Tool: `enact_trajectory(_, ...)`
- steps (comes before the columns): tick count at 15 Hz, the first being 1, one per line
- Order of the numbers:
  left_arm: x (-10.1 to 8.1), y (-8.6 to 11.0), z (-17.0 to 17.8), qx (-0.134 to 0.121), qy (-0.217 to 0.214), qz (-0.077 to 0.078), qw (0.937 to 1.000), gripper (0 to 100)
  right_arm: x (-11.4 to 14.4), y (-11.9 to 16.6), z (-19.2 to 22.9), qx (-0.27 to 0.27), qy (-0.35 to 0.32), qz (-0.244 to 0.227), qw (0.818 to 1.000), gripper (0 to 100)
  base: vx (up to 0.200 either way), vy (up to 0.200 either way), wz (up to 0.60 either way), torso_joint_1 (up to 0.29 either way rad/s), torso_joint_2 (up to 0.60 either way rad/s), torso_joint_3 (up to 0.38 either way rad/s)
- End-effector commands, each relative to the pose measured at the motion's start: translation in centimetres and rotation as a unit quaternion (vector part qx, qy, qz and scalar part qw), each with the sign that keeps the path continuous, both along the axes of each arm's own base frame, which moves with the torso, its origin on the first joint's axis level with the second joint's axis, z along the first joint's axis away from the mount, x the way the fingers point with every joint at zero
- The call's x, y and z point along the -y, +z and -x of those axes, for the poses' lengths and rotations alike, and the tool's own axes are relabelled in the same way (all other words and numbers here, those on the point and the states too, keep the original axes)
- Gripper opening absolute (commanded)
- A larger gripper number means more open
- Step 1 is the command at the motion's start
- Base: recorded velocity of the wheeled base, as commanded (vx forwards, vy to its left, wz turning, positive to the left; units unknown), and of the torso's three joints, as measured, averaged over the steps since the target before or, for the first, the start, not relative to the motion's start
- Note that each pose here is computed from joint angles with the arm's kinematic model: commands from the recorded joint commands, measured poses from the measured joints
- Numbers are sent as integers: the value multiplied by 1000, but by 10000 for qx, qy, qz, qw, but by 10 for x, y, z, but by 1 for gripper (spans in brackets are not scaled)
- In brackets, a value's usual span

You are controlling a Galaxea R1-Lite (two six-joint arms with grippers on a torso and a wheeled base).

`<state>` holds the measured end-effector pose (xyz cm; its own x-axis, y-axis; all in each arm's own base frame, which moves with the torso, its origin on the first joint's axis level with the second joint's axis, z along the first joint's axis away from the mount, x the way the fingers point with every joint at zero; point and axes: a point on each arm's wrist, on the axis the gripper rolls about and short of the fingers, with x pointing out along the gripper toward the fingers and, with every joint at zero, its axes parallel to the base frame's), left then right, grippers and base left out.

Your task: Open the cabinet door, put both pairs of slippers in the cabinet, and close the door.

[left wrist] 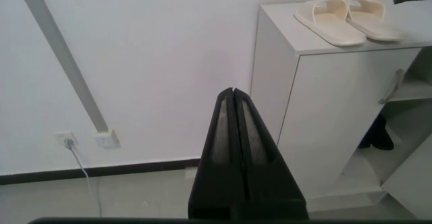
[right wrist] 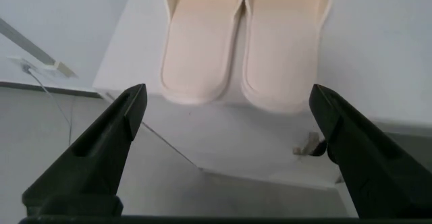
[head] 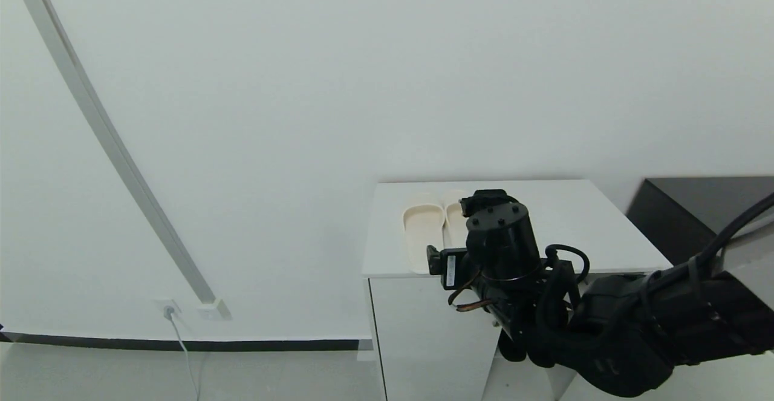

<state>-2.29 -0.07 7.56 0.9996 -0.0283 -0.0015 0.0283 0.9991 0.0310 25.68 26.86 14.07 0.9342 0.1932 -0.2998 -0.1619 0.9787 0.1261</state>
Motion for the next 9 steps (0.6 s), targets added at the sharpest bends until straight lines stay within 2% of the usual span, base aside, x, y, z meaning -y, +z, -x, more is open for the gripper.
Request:
enact_trajectory(1, 0, 0, 0, 0, -4, -6, 10000, 0, -5, -24, -5, -108, -4, 135, 9999, 100, 200, 0, 0, 12, 12, 7)
enact_trajectory(2, 0, 0, 0, 0, 3, 2, 10000, 0, -8, -31, -8, -54, -7, 92, 9999, 100, 200, 0, 0, 17, 2, 2)
enact_trajectory(6, 0, 0, 0, 0, 3, 2, 10000, 0, -13, -43, -17, -58, -31, 117, 9999, 100, 0, 0, 0, 0, 0, 0)
enact_trajectory(9, 0, 0, 0, -8, 3, 2, 10000, 0, -16, -43, -26, 29, -59, 178, 9998, 100, 0, 0, 0, 0, 0, 0)
